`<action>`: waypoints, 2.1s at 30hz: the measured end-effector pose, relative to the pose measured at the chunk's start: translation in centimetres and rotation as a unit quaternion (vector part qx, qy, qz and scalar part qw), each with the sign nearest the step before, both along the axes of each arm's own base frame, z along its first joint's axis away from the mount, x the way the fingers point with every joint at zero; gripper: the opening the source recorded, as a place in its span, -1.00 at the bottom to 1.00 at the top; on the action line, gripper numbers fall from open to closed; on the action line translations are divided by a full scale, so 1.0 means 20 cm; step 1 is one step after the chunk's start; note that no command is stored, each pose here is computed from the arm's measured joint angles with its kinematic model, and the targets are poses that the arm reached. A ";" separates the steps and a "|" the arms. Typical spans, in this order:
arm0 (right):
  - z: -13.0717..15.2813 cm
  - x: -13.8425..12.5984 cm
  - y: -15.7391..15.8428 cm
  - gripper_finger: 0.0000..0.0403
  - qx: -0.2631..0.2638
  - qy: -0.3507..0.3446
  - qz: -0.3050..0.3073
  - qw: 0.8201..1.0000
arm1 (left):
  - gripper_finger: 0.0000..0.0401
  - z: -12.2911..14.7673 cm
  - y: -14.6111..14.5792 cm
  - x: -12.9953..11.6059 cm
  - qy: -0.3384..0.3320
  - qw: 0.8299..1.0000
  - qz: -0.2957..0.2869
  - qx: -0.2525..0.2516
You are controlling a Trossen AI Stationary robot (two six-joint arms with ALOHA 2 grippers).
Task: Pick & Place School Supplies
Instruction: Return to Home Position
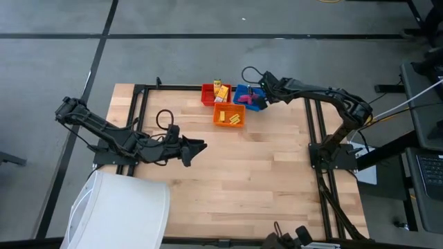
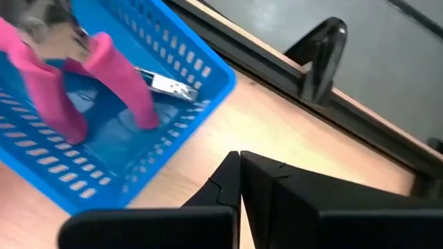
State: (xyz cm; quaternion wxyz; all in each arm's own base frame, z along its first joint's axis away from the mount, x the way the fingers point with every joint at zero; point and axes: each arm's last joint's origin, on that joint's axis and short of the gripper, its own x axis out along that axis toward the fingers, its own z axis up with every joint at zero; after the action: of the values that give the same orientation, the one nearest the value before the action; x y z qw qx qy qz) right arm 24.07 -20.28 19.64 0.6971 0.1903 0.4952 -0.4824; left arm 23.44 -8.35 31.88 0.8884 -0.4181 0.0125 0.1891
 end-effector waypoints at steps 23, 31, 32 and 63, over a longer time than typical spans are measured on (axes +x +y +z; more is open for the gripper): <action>-0.02 -0.04 -0.09 -1.00 0.050 -0.067 -0.012 0.996 | -0.20 0.00 0.00 0.00 -0.003 1.000 -0.001 -0.010; -0.04 -0.05 -0.11 -1.00 0.086 -0.091 -0.012 0.992 | -0.20 0.00 0.00 0.00 -0.005 1.000 -0.001 -0.013; -0.05 -0.05 -0.11 -1.00 0.091 -0.092 -0.011 0.991 | -0.20 0.00 -0.01 0.00 -0.005 1.000 -0.001 -0.013; -0.06 -0.02 -0.18 -1.00 0.077 -0.166 -0.025 0.983 | -0.20 0.01 -0.04 -0.01 -0.017 0.999 -0.014 -0.025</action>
State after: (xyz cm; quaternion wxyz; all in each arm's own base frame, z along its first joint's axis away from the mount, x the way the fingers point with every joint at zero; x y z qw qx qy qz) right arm 23.71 -23.92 18.46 0.7405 0.3335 0.4030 -0.4220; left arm 23.20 -9.14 32.09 0.8803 -0.4432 0.0077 0.1692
